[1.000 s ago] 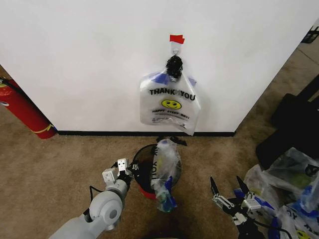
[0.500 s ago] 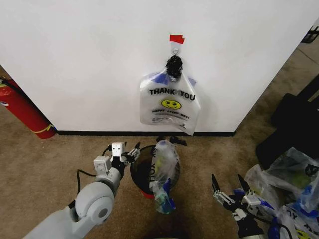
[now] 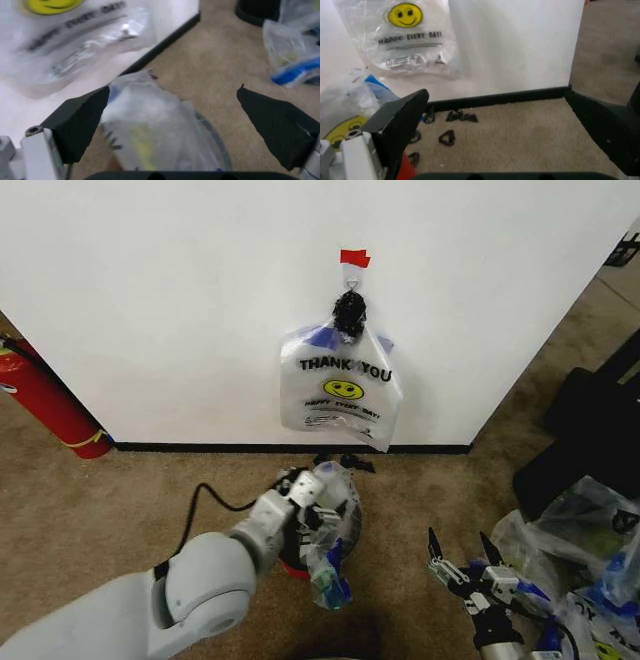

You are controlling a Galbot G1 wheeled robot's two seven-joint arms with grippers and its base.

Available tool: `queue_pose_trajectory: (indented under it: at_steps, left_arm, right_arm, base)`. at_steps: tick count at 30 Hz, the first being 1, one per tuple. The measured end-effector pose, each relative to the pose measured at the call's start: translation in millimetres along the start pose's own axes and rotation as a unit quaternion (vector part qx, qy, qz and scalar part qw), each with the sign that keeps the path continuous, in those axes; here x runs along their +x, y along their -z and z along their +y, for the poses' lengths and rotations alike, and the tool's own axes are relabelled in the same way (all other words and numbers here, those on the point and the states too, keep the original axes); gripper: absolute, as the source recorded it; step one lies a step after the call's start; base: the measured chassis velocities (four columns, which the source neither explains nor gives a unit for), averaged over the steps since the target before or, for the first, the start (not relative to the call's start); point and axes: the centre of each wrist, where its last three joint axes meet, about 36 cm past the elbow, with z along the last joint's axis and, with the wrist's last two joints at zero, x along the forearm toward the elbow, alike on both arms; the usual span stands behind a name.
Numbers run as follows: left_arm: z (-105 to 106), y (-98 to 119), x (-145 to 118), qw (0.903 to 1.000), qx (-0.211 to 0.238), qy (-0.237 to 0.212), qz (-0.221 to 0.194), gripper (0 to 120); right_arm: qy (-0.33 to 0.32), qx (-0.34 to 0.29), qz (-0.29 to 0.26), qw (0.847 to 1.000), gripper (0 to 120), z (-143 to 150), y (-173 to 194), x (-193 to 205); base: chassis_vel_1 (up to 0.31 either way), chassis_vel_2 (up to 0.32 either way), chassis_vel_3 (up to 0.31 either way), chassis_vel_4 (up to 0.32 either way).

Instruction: Pick up the garbage bag from the wall and place it over the trash bin.

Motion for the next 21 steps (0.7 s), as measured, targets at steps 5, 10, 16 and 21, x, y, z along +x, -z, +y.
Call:
queue_pose_trajectory:
  at_steps: [5,10,16,21]
  left_arm:
    - [-7,-4,-24,0.9999,-0.006,-0.005,0.008,99]
    - [-9,-16,-42,0.9993,-0.028,0.011,0.022,99]
    - [-17,-32,-57,0.9975,-0.053,0.025,0.040,78]
    - [-20,-39,-62,0.9963,-0.065,0.035,0.043,61]
  right_arm:
    - [0.001,0.003,0.010,1.000,100,-2,-5,0]
    - [-0.001,0.001,0.010,1.000,100,-3,-6,-2]
    - [-0.003,-0.005,0.014,1.000,100,-2,-8,-3]
    - [-0.003,-0.008,0.014,1.000,100,-3,-8,-4]
  base:
    - [0.000,0.000,0.000,0.000]
    - [0.000,0.000,0.000,0.000]
    - [0.000,0.000,0.000,0.000]
    - [0.000,0.000,0.000,0.000]
